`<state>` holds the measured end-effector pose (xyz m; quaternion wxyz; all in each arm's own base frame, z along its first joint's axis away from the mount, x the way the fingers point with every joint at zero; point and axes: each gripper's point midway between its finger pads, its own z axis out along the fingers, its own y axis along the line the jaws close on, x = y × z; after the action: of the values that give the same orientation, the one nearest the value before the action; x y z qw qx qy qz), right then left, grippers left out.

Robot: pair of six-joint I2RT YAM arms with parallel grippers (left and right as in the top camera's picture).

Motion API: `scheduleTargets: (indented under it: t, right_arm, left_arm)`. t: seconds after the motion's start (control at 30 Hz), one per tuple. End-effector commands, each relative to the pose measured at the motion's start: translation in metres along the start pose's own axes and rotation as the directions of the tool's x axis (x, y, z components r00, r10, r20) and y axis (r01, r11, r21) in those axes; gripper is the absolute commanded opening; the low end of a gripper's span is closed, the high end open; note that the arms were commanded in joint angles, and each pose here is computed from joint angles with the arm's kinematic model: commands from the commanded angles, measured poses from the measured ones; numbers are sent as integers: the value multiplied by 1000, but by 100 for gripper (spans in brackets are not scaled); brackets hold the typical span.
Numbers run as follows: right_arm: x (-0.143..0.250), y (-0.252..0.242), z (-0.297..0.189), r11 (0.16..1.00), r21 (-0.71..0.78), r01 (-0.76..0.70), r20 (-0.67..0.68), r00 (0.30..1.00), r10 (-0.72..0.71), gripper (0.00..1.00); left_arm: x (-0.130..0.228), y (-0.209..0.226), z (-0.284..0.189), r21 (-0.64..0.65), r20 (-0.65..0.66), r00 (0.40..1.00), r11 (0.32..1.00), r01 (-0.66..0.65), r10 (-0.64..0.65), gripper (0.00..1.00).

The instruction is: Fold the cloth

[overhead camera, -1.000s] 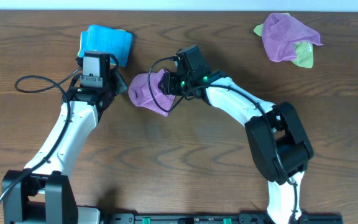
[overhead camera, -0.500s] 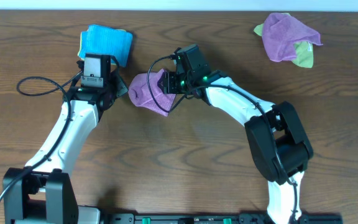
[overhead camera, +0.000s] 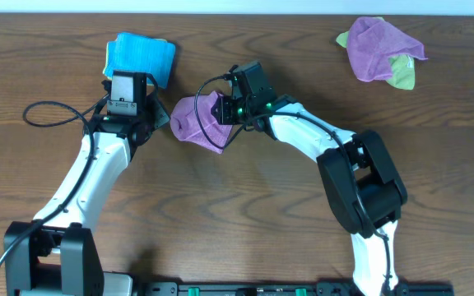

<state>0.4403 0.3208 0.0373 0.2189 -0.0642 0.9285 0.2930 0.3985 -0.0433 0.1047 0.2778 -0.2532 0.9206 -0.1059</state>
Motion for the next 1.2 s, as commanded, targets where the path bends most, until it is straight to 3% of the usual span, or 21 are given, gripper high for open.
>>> scheduleTargets:
  t: [0.0,0.33,0.47,0.7,1.17]
  right_arm:
    - [-4,3,2,1000,-19,15,7,1000,-15,26]
    - [-9,23,1,992,-121,39,20,999,-37,1]
    - [-20,48,-4,969,-239,62,51,997,-51,1]
    - [-36,64,-8,956,-283,73,121,992,-40,1]
    - [-49,76,6,981,-160,112,279,958,-64,1]
  left_arm:
    - [-4,-2,1,1,3,1000,1000,6,-6,6]
    - [-4,-2,1,1,3,1000,1000,5,-5,6]
    - [-4,-2,1,0,3,1000,1000,5,-5,6]
    - [-4,-2,1,-2,4,1000,1000,5,-5,6]
    - [6,-8,1,38,-48,999,999,7,-5,6]
